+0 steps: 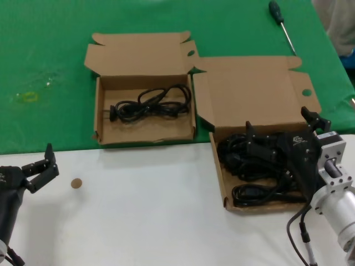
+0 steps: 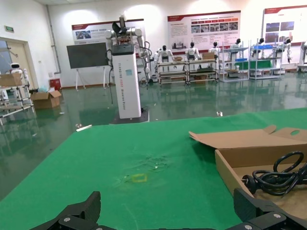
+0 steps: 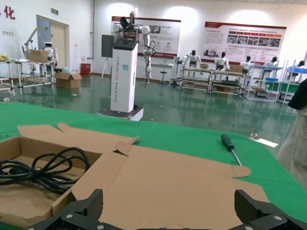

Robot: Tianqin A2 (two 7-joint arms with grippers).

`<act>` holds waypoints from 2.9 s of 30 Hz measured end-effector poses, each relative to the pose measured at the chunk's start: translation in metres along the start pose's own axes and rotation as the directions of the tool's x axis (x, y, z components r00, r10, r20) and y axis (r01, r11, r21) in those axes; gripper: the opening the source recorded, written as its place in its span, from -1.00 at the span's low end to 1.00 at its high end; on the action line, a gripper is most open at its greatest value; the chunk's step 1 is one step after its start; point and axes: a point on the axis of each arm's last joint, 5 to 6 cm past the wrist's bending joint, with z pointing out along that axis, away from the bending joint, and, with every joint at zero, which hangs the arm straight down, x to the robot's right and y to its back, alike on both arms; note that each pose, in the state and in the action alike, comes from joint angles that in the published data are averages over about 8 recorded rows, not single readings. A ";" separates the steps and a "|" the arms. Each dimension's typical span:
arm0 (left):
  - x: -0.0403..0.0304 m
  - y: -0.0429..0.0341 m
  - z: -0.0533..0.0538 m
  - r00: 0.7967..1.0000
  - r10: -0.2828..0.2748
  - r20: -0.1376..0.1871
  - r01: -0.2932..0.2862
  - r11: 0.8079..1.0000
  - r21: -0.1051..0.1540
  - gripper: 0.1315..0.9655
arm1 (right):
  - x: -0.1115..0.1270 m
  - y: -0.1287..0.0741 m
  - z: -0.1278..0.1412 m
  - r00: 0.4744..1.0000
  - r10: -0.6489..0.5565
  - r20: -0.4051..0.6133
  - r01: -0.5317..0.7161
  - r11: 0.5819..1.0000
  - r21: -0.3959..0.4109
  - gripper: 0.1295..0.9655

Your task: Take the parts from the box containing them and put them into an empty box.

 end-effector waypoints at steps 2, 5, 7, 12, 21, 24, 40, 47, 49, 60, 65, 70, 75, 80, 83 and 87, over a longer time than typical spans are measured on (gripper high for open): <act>0.0000 0.0000 0.000 1.000 0.000 0.000 0.000 1.000 0.000 1.00 | 0.000 0.000 0.000 1.000 0.000 0.000 0.000 1.000 0.000 1.00; 0.0000 0.0000 0.000 1.000 0.000 0.000 0.000 1.000 0.000 1.00 | 0.000 0.000 0.000 1.000 0.000 0.000 0.000 1.000 0.000 1.00; 0.0000 0.0000 0.000 1.000 0.000 0.000 0.000 1.000 0.000 1.00 | 0.000 0.000 0.000 1.000 0.000 0.000 0.000 1.000 0.000 1.00; 0.0000 0.0000 0.000 1.000 0.000 0.000 0.000 1.000 0.000 1.00 | 0.000 0.000 0.000 1.000 0.000 0.000 0.000 1.000 0.000 1.00; 0.0000 0.0000 0.000 1.000 0.000 0.000 0.000 1.000 0.000 1.00 | 0.000 0.000 0.000 1.000 0.000 0.000 0.000 1.000 0.000 1.00; 0.0000 0.0000 0.000 1.000 0.000 0.000 0.000 1.000 0.000 1.00 | 0.000 0.000 0.000 1.000 0.000 0.000 0.000 1.000 0.000 1.00; 0.0000 0.0000 0.000 1.000 0.000 0.000 0.000 1.000 0.000 1.00 | 0.000 0.000 0.000 1.000 0.000 0.000 0.000 1.000 0.000 1.00; 0.0000 0.0000 0.000 1.000 0.000 0.000 0.000 1.000 0.000 1.00 | 0.000 0.000 0.000 1.000 0.000 0.000 0.000 1.000 0.000 1.00; 0.0000 0.0000 0.000 1.000 0.000 0.000 0.000 1.000 0.000 1.00 | 0.000 0.000 0.000 1.000 0.000 0.000 0.000 1.000 0.000 1.00; 0.0000 0.0000 0.000 1.000 0.000 0.000 0.000 1.000 0.000 1.00 | 0.000 0.000 0.000 1.000 0.000 0.000 0.000 1.000 0.000 1.00; 0.0000 0.0000 0.000 1.000 0.000 0.000 0.000 1.000 0.000 1.00 | 0.000 0.000 0.000 1.000 0.000 0.000 0.000 1.000 0.000 1.00; 0.0000 0.0000 0.000 1.000 0.000 0.000 0.000 1.000 0.000 1.00 | 0.000 0.000 0.000 1.000 0.000 0.000 0.000 1.000 0.000 1.00; 0.0000 0.0000 0.000 1.000 0.000 0.000 0.000 1.000 0.000 1.00 | 0.000 0.000 0.000 1.000 0.000 0.000 0.000 1.000 0.000 1.00; 0.0000 0.0000 0.000 1.000 0.000 0.000 0.000 1.000 0.000 1.00 | 0.000 0.000 0.000 1.000 0.000 0.000 0.000 1.000 0.000 1.00; 0.0000 0.0000 0.000 1.000 0.000 0.000 0.000 1.000 0.000 1.00 | 0.000 0.000 0.000 1.000 0.000 0.000 0.000 1.000 0.000 1.00; 0.0000 0.0000 0.000 1.000 0.000 0.000 0.000 1.000 0.000 1.00 | 0.000 0.000 0.000 1.000 0.000 0.000 0.000 1.000 0.000 1.00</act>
